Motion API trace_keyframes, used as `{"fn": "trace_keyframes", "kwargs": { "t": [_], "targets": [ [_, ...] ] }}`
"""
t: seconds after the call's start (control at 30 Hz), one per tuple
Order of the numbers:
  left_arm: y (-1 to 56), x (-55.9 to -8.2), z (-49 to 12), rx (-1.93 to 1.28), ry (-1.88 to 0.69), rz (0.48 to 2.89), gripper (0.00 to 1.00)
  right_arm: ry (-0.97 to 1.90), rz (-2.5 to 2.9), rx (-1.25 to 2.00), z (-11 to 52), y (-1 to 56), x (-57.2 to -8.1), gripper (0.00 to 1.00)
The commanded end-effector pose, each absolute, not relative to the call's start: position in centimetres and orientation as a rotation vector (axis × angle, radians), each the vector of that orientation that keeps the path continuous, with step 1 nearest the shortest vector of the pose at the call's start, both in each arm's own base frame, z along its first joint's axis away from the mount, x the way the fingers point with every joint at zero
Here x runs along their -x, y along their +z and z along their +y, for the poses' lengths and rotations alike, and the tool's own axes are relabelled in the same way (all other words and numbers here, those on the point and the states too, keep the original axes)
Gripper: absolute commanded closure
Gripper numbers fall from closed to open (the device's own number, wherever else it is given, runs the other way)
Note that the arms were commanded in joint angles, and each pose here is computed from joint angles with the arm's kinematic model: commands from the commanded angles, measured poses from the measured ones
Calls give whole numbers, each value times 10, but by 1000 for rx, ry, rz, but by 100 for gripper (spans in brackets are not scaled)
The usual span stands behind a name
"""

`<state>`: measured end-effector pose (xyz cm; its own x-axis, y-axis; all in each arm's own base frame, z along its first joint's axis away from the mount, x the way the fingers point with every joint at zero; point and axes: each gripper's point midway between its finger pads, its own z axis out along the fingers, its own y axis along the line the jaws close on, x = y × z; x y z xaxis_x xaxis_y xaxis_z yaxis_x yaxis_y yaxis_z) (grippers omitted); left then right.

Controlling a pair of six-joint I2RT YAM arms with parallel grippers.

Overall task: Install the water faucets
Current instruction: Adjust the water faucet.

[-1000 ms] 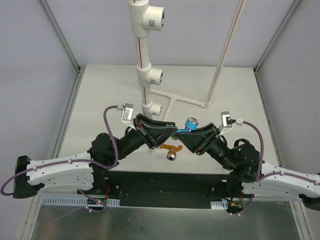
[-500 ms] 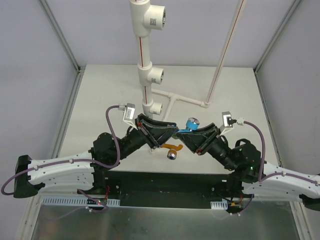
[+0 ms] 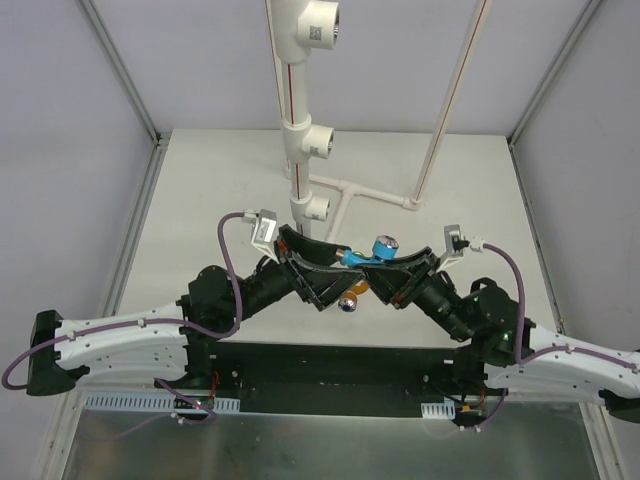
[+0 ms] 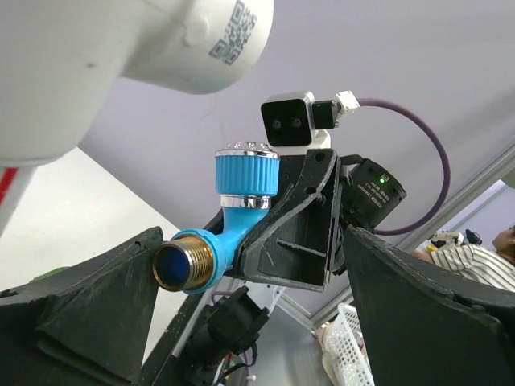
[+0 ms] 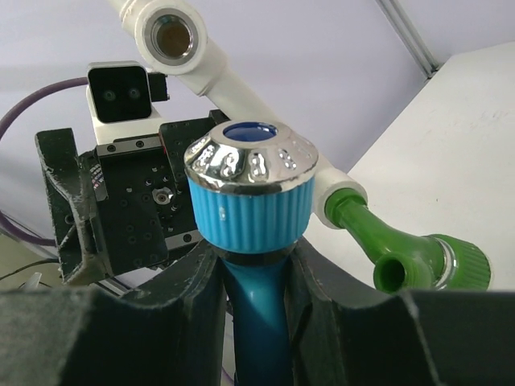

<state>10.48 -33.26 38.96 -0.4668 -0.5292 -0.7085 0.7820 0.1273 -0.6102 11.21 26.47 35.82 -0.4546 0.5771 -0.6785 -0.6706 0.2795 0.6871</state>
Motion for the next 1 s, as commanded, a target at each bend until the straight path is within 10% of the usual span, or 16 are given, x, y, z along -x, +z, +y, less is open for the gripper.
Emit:
{"fn": "trace_keyframes", "kwargs": {
  "t": [0.0, 0.23, 0.57, 0.97],
  "targets": [
    [428, -97, -314, -246, -1625, 1230, 7, 1362, 1425, 44, 245, 367, -123, 100],
    [422, -98, -309, -233, -1612, 1257, 11, 1383, 1333, 28, 216, 388, -116, 100],
    [406, -97, -317, -276, -1585, 1340, 76, 1575, 1269, 98, 208, 426, -85, 100],
    [416, -96, -328, -314, -1591, 1341, 96, 1674, 1341, 228, 231, 423, -63, 100]
  ]
}}
